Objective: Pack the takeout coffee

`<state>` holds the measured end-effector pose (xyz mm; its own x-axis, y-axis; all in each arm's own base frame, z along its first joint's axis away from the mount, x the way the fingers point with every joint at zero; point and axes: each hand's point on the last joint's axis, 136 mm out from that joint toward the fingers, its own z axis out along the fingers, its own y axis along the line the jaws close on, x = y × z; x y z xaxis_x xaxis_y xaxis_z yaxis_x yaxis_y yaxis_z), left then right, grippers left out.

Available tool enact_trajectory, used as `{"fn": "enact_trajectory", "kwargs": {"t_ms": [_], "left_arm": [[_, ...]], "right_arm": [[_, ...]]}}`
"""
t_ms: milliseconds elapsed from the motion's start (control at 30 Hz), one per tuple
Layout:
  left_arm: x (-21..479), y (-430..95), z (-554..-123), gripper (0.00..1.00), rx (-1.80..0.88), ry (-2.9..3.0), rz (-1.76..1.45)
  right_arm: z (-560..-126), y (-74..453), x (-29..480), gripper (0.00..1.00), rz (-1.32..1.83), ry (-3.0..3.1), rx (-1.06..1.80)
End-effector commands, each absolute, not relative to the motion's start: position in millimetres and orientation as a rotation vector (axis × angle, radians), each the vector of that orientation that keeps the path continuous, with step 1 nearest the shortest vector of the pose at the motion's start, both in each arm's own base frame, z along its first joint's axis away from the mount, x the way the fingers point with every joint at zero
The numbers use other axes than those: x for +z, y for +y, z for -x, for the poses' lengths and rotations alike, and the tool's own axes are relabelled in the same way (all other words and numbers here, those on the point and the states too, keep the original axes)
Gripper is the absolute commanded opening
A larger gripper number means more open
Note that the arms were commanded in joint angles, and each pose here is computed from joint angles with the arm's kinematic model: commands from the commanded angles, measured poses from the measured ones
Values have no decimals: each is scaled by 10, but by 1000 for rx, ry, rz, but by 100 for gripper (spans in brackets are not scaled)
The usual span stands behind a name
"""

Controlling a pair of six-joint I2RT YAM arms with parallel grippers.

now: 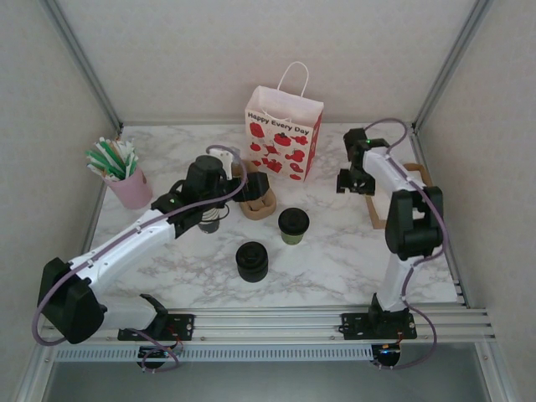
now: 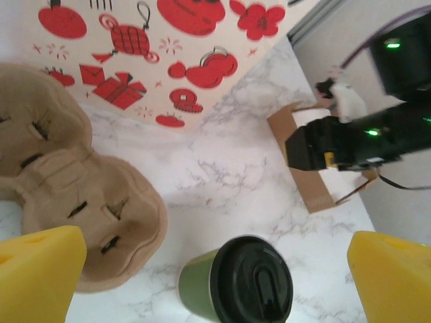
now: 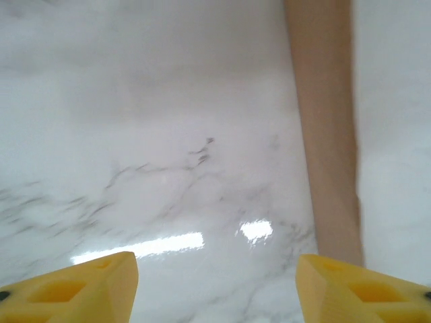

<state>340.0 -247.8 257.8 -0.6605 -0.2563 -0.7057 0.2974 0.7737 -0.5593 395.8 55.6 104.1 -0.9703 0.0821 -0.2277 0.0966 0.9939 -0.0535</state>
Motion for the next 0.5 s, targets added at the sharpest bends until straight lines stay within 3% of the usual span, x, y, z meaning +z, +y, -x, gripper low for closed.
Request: {"fn": "enact_trajectory", "kwargs": {"t_ms": [0, 233, 467], "left_arm": [[3049, -2586, -3551, 100, -976, 1991, -11], [3106, -2459, -3811, 100, -1102, 2010, 38], [3345, -2239, -3884, 100, -1065, 1990, 50]], "right_arm": [[-4019, 835, 1809, 65, -56, 2758, 147], [-4109, 1566, 2864, 62, 297, 2460, 490], [-4295, 1976, 3147, 57, 551, 2379, 535]]}}
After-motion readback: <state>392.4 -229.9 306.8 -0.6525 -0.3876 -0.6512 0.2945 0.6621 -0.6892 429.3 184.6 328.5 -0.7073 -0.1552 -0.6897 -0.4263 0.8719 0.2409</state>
